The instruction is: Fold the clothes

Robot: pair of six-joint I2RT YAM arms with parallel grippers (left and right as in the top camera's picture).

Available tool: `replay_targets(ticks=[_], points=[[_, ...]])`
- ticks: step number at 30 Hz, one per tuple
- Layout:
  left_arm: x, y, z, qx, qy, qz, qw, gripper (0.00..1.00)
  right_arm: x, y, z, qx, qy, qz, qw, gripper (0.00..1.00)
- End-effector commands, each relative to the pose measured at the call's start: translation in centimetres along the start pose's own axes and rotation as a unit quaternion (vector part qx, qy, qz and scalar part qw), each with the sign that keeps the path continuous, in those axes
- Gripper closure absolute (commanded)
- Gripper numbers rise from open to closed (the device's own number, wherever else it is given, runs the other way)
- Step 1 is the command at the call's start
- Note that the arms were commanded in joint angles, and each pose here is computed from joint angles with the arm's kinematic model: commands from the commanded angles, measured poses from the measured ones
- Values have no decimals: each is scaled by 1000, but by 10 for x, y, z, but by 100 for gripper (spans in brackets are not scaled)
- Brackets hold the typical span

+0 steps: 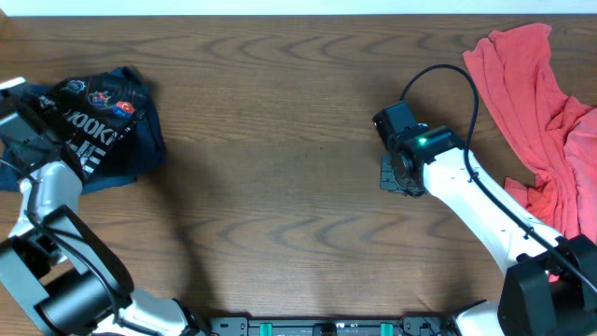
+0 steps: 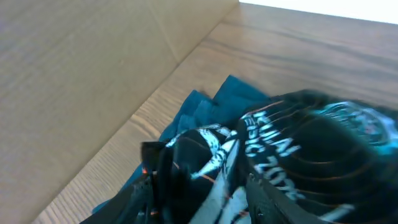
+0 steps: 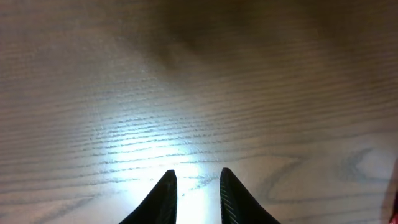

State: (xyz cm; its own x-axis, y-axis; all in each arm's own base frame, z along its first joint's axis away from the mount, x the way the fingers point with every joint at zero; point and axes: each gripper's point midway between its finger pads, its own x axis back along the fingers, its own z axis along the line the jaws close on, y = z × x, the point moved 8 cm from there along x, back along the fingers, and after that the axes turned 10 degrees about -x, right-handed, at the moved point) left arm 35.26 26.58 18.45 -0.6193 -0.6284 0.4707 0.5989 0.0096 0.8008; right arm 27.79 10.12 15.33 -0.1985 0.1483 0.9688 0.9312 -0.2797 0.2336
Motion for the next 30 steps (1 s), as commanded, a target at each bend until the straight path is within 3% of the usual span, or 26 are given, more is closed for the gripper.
replay_targets(ticks=[1,9,20,30], points=[[-7,-8,13,28,11,3,1000,46,2,2,-3,2,-5,-4,1000,77],[-8,-19,43,100,40,13,994,41,2,2,-3,2,-5,-4,1000,77],[-9,-43,39,97,27,78,992,41,2,2,-3,13,-5,-3,1000,76],[-19,-60,55,111,42,90,989,39,1,2,-4,16,-5,-3,1000,76]])
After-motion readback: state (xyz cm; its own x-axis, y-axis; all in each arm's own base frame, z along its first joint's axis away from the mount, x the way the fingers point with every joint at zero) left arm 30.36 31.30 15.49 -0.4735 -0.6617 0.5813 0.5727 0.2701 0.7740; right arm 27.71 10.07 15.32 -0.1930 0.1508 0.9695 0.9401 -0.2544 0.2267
